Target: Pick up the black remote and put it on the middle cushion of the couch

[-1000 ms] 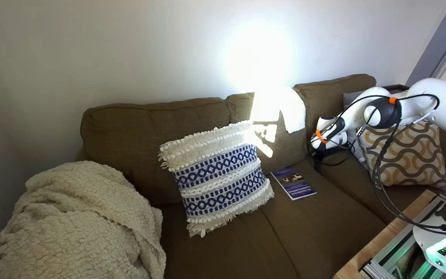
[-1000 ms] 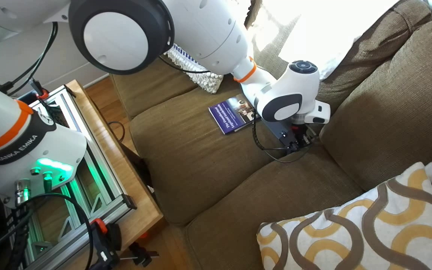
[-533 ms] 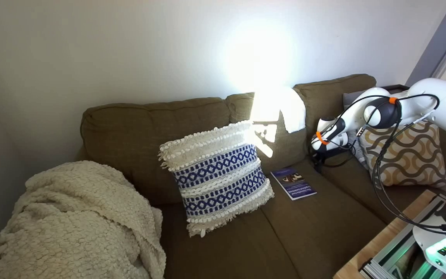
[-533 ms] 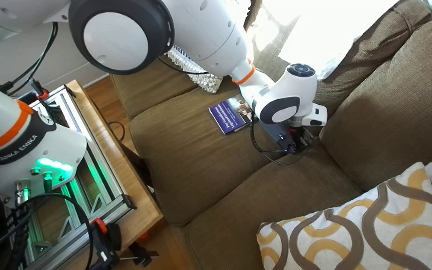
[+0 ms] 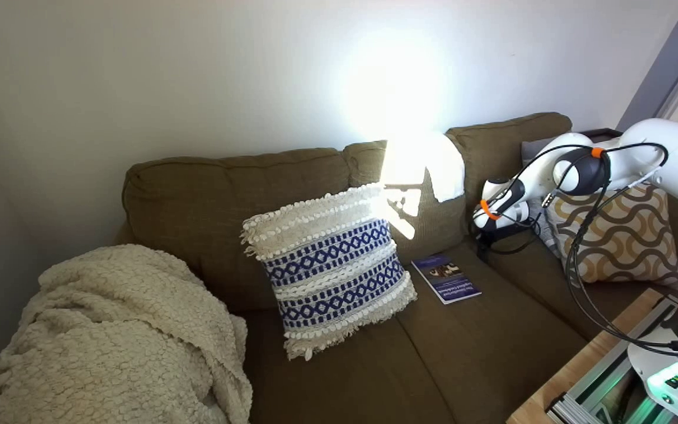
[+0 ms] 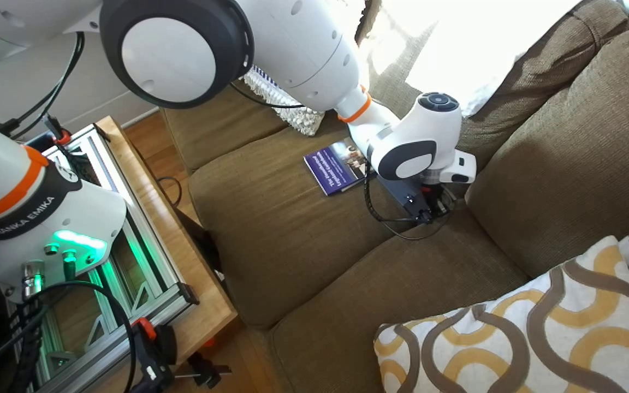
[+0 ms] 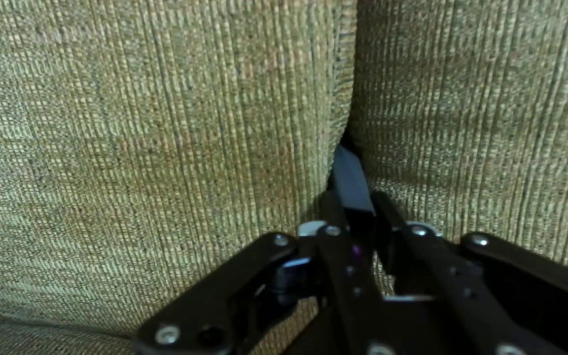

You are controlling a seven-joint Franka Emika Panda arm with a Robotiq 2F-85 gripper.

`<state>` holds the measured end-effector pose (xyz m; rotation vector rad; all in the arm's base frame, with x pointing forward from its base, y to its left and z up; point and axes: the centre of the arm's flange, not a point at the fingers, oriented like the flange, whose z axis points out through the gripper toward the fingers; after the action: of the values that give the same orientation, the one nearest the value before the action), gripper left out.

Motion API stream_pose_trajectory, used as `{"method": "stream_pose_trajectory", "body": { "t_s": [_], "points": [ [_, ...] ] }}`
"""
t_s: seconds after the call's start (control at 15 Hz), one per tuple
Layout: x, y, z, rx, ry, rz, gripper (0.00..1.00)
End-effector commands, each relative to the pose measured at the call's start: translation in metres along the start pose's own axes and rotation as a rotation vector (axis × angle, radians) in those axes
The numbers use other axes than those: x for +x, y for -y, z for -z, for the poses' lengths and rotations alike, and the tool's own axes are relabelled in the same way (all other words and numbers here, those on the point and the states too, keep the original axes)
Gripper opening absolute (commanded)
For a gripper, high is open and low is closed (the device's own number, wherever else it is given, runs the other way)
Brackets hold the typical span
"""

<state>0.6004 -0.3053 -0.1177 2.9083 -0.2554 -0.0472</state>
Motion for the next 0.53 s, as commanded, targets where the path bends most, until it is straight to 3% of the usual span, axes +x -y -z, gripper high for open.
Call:
{"method": "stream_pose_trajectory", "body": {
  "t_s": [0.0,0.47],
  "points": [
    [0.020,-0.009,-0.020,-0.010,0.016,0.007,0.05],
    [0.009,-0.017,0.009,-0.025,0.029,-0.002,0.05]
  ]
}}
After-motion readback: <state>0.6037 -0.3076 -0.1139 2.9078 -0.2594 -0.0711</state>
